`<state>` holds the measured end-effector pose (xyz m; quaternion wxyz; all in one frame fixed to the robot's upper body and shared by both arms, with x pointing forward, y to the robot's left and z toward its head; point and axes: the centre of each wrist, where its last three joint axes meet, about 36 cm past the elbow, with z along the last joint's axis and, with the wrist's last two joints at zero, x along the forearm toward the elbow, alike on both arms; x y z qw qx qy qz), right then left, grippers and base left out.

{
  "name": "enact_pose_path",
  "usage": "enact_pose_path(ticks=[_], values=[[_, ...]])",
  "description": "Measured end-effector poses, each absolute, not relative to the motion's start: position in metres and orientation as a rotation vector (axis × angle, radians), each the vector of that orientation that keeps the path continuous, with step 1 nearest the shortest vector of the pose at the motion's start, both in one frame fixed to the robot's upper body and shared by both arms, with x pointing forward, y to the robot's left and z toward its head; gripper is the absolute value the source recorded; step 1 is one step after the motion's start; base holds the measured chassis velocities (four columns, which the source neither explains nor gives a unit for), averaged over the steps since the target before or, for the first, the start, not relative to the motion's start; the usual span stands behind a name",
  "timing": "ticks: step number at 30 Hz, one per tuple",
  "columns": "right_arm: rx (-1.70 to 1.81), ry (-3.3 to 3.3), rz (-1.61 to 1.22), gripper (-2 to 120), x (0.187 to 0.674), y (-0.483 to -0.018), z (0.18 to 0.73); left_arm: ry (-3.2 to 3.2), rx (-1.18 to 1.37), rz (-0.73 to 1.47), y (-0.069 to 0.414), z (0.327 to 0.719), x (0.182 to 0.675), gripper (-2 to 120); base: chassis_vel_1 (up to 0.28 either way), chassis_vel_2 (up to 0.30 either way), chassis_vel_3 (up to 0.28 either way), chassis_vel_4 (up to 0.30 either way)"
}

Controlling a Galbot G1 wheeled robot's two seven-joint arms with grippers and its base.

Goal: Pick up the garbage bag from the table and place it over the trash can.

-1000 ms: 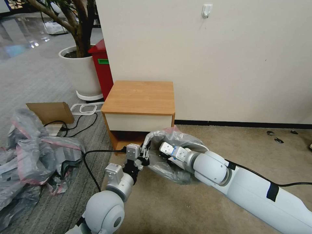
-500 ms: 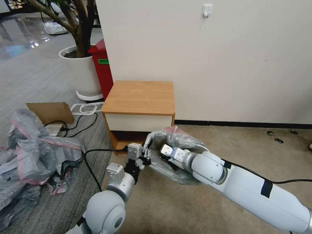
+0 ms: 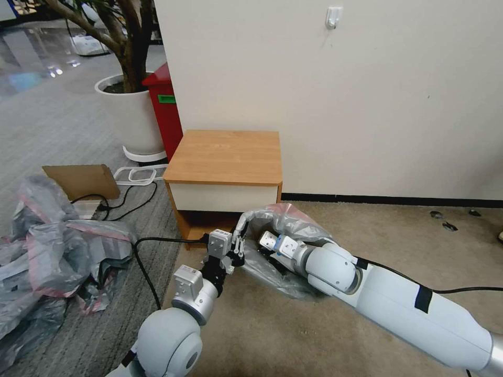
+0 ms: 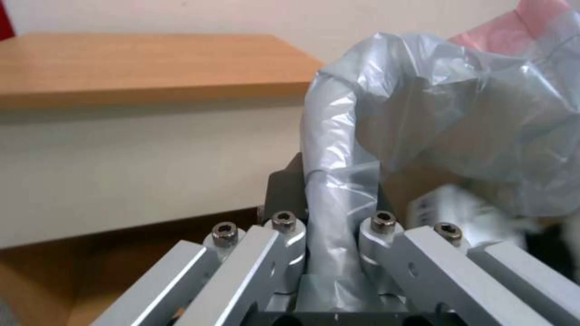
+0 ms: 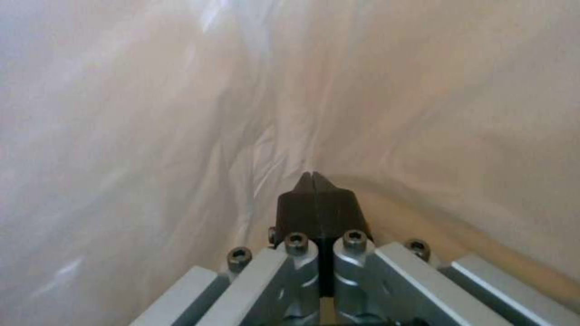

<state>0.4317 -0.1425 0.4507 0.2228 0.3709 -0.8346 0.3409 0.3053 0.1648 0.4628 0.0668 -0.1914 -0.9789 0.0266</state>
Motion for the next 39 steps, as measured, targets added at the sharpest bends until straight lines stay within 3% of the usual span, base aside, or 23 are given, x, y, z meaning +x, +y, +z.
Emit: enact_pose_path(ticks=[20, 32, 39], values=[[1.086, -2.353, 0.809, 0, 0.399, -0.163, 0.485, -2.829, -0.454, 0.174, 0.159, 0.429, 0.322, 6, 0.000, 0.000, 0.000, 0.000], [1.044, -2.303, 0.789, 0, 0.411, -0.165, 0.462, -2.847, -0.512, 0.204, 0.155, 0.444, 0.314, 6, 0.000, 0.000, 0.000, 0.000], [1.074, -2.326, 0.825, 0, 0.406, -0.162, 0.476, -2.852, -0.504, 0.168, 0.156, 0.443, 0.311, 6, 0.000, 0.000, 0.000, 0.000]])
